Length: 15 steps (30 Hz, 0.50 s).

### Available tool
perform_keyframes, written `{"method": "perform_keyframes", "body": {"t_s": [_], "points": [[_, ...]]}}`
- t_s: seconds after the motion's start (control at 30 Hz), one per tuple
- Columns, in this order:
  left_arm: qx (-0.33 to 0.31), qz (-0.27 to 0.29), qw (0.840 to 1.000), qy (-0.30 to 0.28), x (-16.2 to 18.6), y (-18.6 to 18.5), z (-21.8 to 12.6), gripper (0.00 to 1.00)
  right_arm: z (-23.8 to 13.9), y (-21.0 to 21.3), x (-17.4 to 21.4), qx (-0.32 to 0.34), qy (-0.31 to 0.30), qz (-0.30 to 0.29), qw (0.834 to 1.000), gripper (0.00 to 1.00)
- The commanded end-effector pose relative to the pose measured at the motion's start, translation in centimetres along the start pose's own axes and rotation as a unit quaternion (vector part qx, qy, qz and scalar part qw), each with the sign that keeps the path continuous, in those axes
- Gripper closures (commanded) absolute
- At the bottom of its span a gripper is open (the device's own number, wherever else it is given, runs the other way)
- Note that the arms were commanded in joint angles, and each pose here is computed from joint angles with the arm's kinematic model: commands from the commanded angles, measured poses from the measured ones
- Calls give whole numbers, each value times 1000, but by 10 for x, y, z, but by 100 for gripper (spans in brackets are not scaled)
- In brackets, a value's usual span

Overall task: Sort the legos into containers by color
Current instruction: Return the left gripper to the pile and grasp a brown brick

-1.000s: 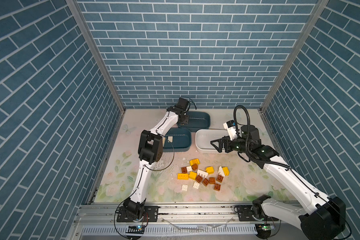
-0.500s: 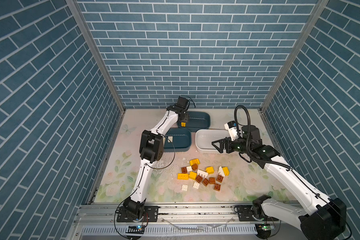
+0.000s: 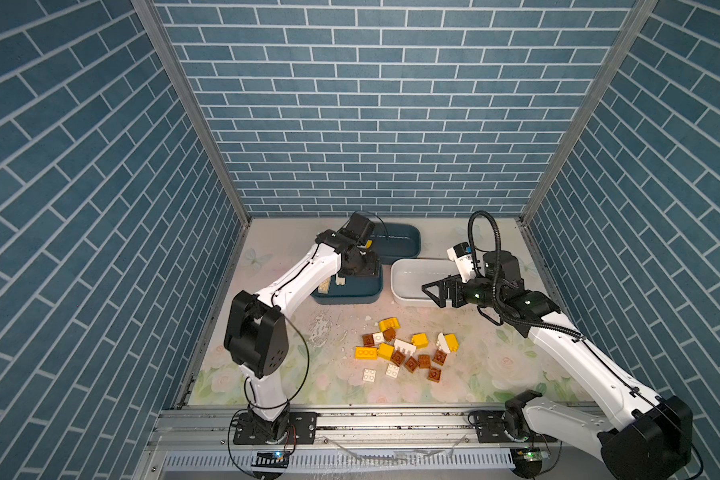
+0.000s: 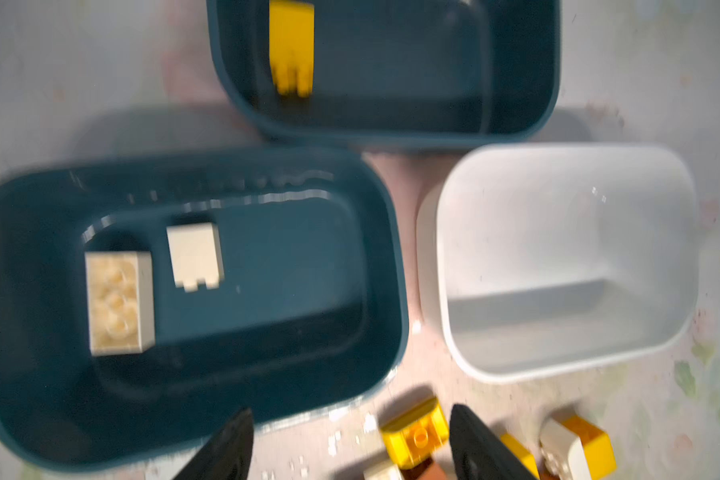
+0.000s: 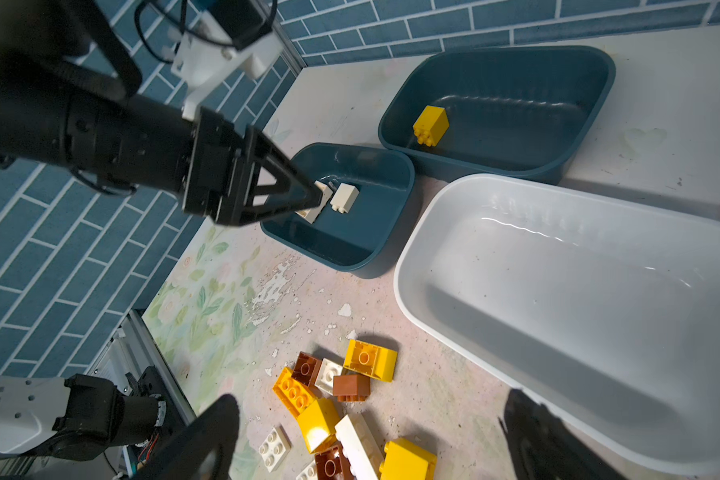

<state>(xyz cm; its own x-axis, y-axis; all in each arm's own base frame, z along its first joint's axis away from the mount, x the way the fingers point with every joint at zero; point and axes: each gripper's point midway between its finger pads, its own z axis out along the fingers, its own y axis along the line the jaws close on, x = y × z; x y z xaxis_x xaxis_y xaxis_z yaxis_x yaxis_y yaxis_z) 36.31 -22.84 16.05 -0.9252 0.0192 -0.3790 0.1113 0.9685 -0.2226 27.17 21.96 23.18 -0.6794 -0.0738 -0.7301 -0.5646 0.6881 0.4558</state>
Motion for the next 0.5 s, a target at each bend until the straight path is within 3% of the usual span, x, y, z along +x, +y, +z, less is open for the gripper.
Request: {"method": "perform_keyframes", "body": {"t_s": [0.0, 0.27, 0.47], "points": [[-18, -51, 997, 47, 51, 9, 0, 24, 3, 1, 10, -17, 14, 9, 1000, 1], [-25, -79, 990, 110, 134, 11, 16, 25, 10, -1, 24, -26, 28, 31, 999, 2], [-19, -91, 986, 135, 161, 11, 47, 27, 15, -4, 31, -26, 37, 44, 998, 2]]}}
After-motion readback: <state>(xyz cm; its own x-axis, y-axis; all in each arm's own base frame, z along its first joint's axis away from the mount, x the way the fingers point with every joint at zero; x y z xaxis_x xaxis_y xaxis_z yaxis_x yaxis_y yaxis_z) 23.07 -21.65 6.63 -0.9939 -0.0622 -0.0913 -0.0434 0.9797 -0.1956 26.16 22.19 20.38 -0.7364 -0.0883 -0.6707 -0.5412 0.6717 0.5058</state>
